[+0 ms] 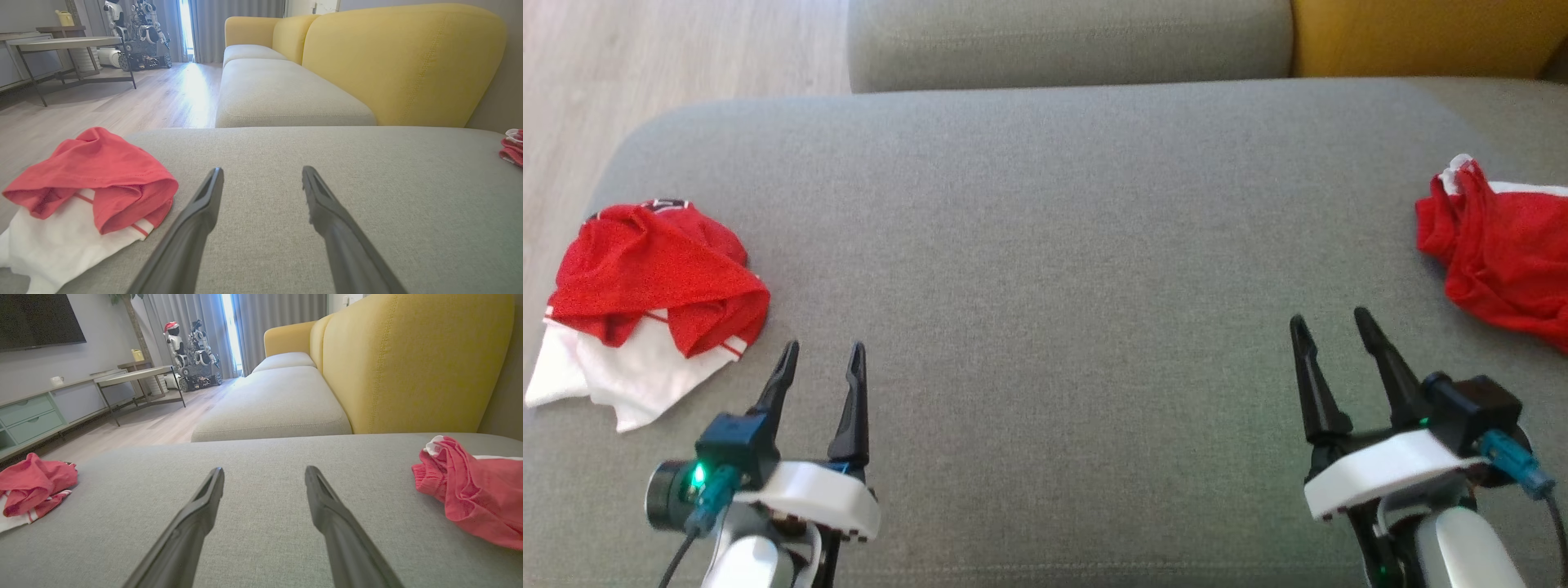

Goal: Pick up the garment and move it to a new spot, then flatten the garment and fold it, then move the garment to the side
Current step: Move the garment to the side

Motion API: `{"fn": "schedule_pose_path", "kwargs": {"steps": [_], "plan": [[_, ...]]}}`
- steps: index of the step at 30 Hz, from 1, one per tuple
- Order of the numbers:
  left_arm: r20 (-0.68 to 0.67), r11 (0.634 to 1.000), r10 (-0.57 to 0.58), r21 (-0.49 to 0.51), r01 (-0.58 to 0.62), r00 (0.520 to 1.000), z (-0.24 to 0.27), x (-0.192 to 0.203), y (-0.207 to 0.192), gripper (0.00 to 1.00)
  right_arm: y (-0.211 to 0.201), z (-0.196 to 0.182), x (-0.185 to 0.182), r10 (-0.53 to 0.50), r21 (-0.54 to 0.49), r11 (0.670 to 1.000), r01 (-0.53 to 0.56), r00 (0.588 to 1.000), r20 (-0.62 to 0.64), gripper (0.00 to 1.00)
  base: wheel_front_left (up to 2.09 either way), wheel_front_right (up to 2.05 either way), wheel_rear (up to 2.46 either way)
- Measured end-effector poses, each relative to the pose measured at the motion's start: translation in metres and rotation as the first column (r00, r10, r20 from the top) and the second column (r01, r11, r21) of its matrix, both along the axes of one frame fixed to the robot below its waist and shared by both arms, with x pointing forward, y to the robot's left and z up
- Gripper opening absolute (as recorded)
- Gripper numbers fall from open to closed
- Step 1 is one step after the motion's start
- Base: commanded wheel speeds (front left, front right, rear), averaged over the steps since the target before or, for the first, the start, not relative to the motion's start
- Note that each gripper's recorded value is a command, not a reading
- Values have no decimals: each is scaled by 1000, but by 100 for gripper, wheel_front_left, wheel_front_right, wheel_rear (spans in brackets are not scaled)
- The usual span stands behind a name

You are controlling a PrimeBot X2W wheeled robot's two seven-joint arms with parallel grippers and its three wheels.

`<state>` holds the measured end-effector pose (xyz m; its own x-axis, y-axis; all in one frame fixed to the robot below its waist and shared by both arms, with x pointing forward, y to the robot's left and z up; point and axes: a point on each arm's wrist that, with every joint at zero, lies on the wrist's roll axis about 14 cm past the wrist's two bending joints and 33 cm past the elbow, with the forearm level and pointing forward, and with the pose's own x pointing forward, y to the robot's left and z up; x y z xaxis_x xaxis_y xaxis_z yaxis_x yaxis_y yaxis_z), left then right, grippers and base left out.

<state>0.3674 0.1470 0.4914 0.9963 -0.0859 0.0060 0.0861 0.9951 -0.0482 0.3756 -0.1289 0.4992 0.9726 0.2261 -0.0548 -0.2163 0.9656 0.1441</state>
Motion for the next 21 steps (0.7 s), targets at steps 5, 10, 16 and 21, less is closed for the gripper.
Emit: {"fn": "schedule_pose_path", "kwargs": {"steps": [5, 10, 16, 21], "plan": [[-14, 1000, 1, -2, -1, 1000, -2, -12, 1, 100, -2, 0, -12, -4, -14, 1000, 3, 1000, -8, 100, 0, 0, 0], [-31, 1000, 5, 7, -4, 1000, -7, -20, 2, 100, -4, 3, -20, -12, -14, 1000, 12, 1000, -3, 100, 0, 0, 0], [-34, 1000, 8, 11, -8, 999, -6, -20, 4, 100, -5, 6, -22, -16, -19, 1000, 16, 1000, 5, 100, 0, 0, 0], [-42, 1000, 7, 12, -6, 999, -7, -21, 4, 100, -5, 8, -21, -16, -18, 1000, 17, 1000, 11, 100, 0, 0, 0]]}}
